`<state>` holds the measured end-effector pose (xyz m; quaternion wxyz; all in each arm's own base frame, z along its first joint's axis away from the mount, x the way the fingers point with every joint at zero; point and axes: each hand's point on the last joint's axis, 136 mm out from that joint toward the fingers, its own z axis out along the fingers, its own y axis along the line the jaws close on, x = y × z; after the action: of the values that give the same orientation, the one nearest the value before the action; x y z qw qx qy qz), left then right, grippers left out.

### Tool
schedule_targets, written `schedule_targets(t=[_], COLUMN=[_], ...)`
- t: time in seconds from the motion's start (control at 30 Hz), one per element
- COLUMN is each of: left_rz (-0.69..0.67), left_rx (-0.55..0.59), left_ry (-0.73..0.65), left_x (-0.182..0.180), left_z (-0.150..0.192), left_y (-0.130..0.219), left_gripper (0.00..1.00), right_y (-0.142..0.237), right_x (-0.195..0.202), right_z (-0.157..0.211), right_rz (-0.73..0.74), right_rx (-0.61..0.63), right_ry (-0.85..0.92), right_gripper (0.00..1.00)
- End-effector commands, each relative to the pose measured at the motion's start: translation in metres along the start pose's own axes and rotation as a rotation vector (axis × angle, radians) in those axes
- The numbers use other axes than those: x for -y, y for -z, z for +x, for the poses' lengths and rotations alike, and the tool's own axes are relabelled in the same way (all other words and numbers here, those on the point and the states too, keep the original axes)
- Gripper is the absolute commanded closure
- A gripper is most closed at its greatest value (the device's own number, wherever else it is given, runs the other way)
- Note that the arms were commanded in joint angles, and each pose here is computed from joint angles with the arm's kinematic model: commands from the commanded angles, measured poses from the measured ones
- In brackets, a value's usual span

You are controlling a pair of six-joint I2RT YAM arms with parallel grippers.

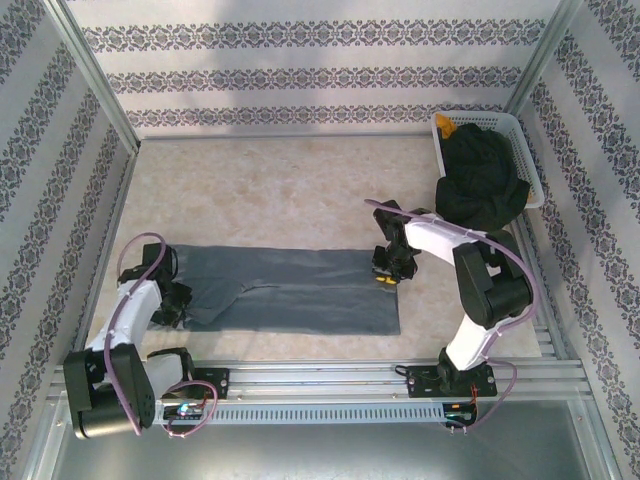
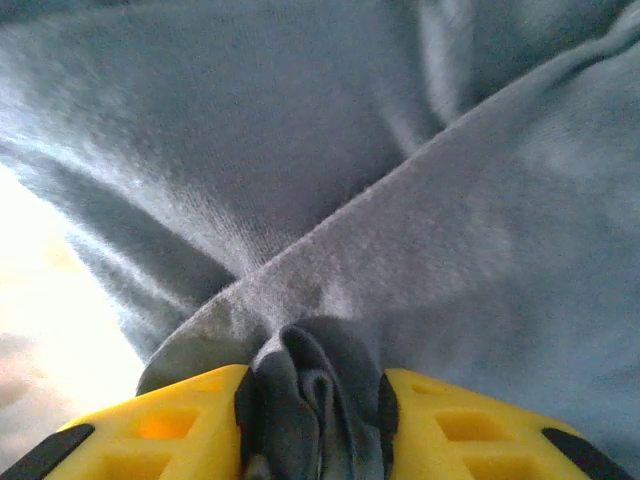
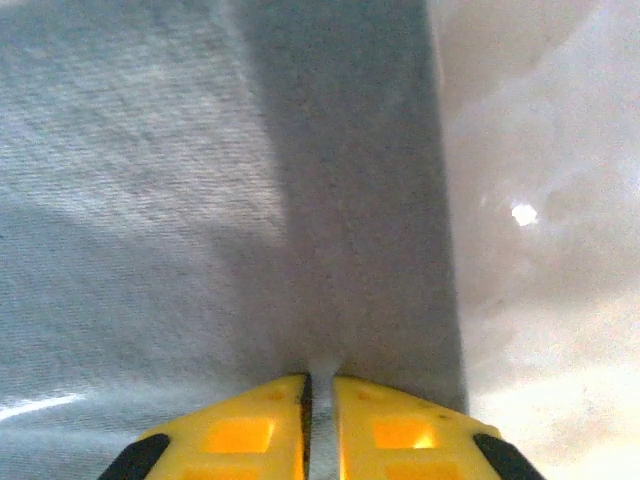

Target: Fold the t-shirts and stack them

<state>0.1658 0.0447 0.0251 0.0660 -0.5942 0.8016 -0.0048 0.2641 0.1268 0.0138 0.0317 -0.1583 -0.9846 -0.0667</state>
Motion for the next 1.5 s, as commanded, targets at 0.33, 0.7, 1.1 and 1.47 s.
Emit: schedule_targets(t=[0.33, 0.7, 1.1, 1.47], left_rz=[0.09, 0.164, 0.2, 0.173], left_rx=[-0.114, -0.124, -0.041, 0.049], left_ry=[0.01, -0.061, -0.086, -0.145], left_x=[0.062, 0.153, 0.145, 0.163], left_z=[0.017, -0.001, -0.01, -0.046], left_y=[-0.031, -0.026, 0.012, 0.031], left_gripper=[0.6, 0.59, 0.84, 1.0], right_y=[0.006, 0.039, 0.119, 0.119], right_x=[-0.006, -0.029, -0.069, -0.078], right_z=[-0.07, -0.203, -0.177, -0.122], right_rz=[0.079, -0.042, -0.151, -0.169], right_rx=[-0.046, 0.088, 0.276, 0.254], right_ry=[-0.063, -0.069, 0.087, 0.133], right_gripper=[0.7, 0.69, 0.62, 0.63])
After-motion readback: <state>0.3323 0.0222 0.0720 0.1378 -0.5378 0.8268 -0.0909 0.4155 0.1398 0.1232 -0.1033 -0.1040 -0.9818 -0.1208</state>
